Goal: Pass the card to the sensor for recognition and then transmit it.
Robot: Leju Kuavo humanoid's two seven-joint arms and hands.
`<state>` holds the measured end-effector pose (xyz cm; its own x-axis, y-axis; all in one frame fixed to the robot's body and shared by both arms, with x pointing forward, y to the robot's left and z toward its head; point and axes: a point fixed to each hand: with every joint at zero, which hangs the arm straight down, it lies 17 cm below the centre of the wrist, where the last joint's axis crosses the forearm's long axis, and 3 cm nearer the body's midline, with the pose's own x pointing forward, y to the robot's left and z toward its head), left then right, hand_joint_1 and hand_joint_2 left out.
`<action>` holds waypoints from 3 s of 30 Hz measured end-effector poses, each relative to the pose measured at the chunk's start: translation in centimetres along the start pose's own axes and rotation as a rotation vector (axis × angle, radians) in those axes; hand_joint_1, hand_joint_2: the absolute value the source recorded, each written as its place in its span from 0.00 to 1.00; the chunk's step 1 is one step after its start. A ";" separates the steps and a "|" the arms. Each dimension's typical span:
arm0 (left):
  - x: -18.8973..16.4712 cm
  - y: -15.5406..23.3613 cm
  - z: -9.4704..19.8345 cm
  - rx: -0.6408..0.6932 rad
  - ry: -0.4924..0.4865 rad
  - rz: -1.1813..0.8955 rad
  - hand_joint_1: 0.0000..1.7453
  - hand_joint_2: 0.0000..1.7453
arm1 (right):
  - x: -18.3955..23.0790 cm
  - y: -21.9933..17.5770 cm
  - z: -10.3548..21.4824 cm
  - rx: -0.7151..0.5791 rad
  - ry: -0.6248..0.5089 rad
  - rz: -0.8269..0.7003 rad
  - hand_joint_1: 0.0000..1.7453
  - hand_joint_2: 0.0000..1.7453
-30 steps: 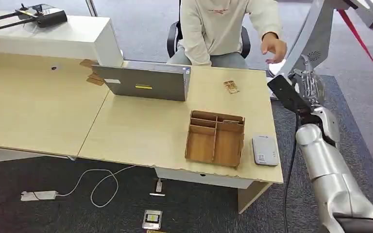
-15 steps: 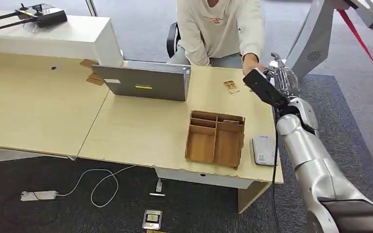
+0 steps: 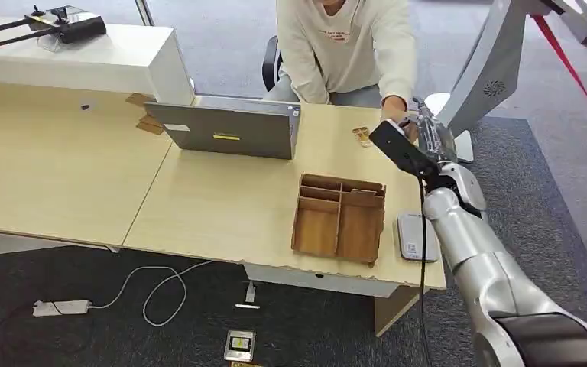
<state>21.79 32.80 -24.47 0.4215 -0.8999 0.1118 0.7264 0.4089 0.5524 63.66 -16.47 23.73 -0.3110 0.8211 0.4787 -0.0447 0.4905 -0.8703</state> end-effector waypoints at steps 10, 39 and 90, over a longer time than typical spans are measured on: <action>-0.1 -0.1 0.1 0.004 0.003 0.005 0.00 0.00 | 0.3 -1.0 -0.2 -0.069 -0.012 0.000 0.00 1.00; -1.8 -1.2 0.4 0.002 0.034 0.014 0.00 0.00 | -6.0 -3.9 6.9 -0.177 0.162 -0.144 0.00 1.00; -0.2 0.6 -0.1 0.023 0.019 -0.018 0.00 0.00 | -1.8 8.9 5.8 0.128 0.058 -0.068 0.00 1.00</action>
<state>22.18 33.21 -24.26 0.4193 -0.9038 0.0862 0.7211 0.3892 0.5731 58.29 -15.24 14.47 -0.2478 0.8046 0.5397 -0.1853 0.5074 -0.8415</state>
